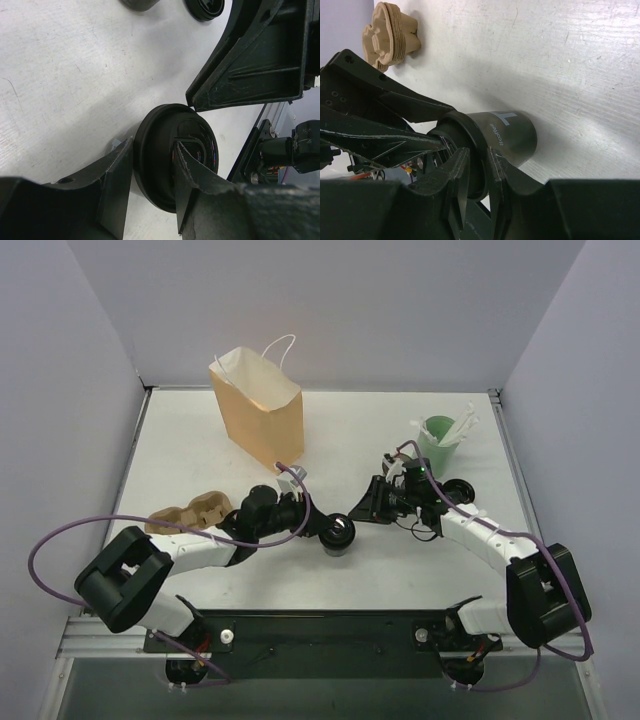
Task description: Pack the takeout coffee
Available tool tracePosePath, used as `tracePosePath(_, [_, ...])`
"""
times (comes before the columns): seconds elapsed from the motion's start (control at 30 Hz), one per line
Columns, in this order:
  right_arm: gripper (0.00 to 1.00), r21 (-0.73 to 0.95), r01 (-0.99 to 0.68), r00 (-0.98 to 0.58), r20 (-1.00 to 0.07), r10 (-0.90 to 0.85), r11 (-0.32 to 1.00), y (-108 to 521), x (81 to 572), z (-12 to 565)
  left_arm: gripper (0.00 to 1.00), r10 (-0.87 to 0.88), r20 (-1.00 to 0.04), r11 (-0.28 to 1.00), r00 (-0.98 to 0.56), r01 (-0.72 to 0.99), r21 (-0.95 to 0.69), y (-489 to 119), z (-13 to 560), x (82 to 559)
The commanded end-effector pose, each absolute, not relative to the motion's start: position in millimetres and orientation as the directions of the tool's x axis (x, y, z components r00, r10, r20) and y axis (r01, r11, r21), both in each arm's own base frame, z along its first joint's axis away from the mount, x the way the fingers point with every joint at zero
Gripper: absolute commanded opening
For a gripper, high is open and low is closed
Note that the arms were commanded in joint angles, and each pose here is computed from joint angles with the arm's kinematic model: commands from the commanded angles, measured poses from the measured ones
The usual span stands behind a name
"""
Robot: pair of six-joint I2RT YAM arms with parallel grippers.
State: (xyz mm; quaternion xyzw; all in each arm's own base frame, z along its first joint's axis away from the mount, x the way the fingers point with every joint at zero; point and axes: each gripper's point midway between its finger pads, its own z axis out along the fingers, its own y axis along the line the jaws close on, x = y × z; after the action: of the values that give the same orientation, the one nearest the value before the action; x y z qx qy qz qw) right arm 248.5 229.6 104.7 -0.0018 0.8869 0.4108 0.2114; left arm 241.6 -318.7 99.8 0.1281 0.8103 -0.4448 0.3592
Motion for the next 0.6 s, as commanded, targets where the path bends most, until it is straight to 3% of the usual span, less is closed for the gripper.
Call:
tracePosePath(0.0, [0.21,0.746,-0.22,-0.903,-0.399,0.157,0.629,233.2,248.6,104.9,0.44,0.126,-0.52,0.759,-0.845,0.42,-0.498,-263.2,-7.2,194.4])
tracePosePath(0.57, [0.15,0.765,-0.114,-0.903,-0.346,0.255,0.634,213.2,214.8,48.8,0.44,0.083,-0.46,0.797,-0.884,0.336,-0.501,-251.8,-34.7,178.2])
